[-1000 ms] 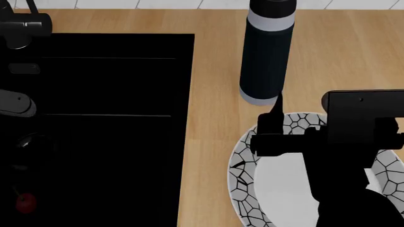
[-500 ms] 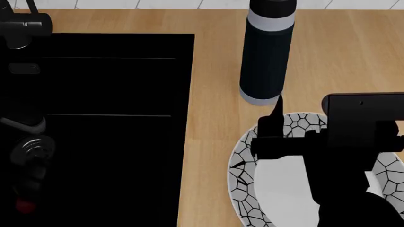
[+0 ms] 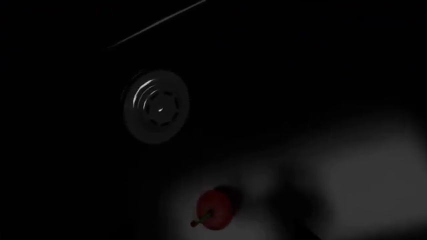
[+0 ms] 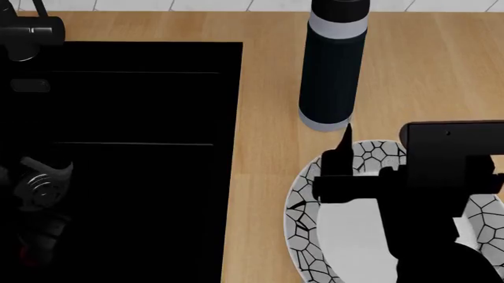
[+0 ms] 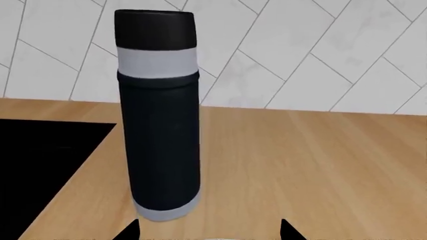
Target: Pick the cherry from the sink and place it on the plate located on the counter
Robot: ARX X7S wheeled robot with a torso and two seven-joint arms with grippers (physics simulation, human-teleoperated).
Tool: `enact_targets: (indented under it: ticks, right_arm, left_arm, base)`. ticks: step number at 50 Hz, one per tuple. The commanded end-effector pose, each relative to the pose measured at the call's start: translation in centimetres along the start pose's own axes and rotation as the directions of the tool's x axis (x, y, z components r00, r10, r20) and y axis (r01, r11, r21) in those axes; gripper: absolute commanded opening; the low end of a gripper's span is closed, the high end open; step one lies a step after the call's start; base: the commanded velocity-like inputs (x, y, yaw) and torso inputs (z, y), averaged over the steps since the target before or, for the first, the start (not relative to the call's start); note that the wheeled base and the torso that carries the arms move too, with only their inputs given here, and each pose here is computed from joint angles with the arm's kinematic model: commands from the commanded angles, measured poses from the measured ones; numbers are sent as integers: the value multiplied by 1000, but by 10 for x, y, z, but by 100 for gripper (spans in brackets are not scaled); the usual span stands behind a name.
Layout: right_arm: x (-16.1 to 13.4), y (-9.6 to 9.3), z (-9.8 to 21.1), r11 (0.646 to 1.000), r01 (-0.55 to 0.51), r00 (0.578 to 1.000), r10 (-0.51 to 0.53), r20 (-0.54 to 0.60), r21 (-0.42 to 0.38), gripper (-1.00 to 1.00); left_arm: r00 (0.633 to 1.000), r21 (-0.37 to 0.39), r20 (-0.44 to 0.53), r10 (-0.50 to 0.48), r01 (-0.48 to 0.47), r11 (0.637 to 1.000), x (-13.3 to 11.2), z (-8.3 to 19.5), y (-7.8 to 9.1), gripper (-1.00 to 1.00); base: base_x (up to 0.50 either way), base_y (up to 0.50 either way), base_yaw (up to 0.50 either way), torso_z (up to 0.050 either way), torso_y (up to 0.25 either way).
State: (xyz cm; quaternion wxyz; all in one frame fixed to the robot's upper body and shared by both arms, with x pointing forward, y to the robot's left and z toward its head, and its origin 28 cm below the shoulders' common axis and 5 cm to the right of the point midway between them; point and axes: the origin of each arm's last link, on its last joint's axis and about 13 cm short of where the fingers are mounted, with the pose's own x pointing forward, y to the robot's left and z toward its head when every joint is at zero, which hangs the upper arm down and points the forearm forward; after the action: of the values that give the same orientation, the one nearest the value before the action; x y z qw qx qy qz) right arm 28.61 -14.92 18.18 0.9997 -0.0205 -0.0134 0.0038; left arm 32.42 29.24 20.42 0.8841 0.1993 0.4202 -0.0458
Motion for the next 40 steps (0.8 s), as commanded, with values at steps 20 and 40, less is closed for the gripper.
enact_targets:
  ticks: [20,40]
  right_arm:
    - [-1,-3,-1,1000,14,1000,-14,-3,-6,100]
    - [0,-2,-3,1000,15,1000,-15,-11,-6,100]
  left_arm:
    - [997,19,-80,16,-14,1000,36,-10,1,100]
    - [994,22,-109,18,-16,1000,61,-17,-2,100]
  base:
    - [0,0,0,0,0]
    - [0,0,0,0,0]
